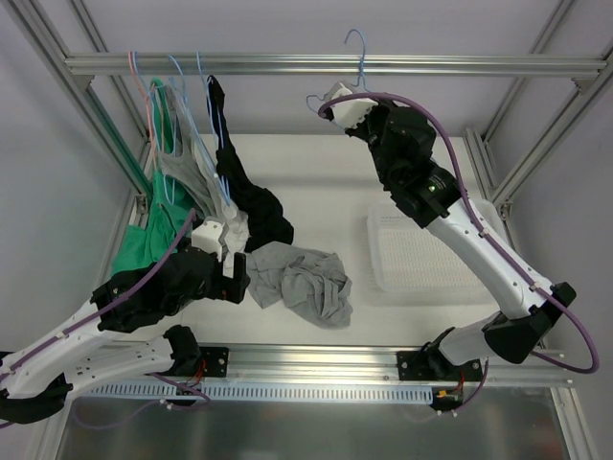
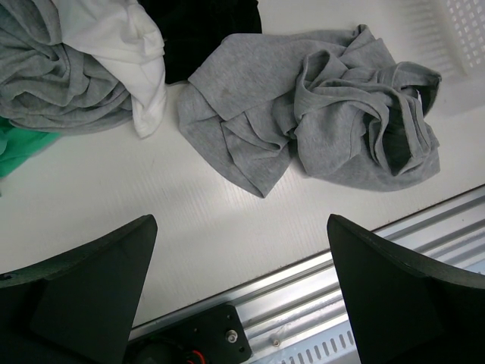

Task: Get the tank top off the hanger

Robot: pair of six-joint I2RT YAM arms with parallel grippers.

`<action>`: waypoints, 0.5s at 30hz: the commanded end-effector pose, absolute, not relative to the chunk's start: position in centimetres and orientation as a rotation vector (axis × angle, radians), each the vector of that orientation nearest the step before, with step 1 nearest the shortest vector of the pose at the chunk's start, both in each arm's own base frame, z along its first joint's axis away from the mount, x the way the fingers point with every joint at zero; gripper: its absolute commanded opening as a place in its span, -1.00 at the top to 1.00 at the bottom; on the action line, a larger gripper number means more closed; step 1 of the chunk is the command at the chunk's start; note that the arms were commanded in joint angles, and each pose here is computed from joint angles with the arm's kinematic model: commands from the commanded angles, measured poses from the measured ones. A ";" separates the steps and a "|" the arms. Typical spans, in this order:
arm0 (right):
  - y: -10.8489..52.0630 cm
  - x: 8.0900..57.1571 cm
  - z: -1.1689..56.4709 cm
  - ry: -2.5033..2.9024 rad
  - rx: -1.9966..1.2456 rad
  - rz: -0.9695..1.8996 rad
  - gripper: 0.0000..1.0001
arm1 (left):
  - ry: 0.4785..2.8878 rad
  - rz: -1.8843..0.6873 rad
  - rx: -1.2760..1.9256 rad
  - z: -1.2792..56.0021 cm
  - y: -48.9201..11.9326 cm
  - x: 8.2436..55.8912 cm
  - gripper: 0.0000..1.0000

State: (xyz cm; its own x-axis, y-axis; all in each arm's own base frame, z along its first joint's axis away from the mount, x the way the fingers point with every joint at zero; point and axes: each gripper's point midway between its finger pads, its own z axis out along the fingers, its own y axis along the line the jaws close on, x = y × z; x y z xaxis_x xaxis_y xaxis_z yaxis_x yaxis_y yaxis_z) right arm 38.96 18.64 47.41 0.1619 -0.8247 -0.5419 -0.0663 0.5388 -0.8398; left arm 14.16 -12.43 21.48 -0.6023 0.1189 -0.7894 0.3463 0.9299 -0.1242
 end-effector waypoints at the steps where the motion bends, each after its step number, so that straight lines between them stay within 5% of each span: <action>1: 17.5 39.3 49.1 1.311 -0.798 -0.650 0.99 | 2.203 -0.318 0.330 21.4 -12.5 14.4 -0.97; 15: 18.3 40.1 44.3 1.385 -0.891 -0.638 0.99 | 2.182 -0.351 0.320 21.8 -12.3 14.2 -0.98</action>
State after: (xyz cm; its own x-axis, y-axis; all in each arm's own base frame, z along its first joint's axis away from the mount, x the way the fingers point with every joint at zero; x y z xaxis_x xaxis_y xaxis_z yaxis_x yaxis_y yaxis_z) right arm 40.36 18.91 44.66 0.1214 -0.8391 -0.5302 -0.1215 0.5176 -0.8470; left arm 14.09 -12.34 21.66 -0.5981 0.1115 -0.7936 0.3475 0.9284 -0.1315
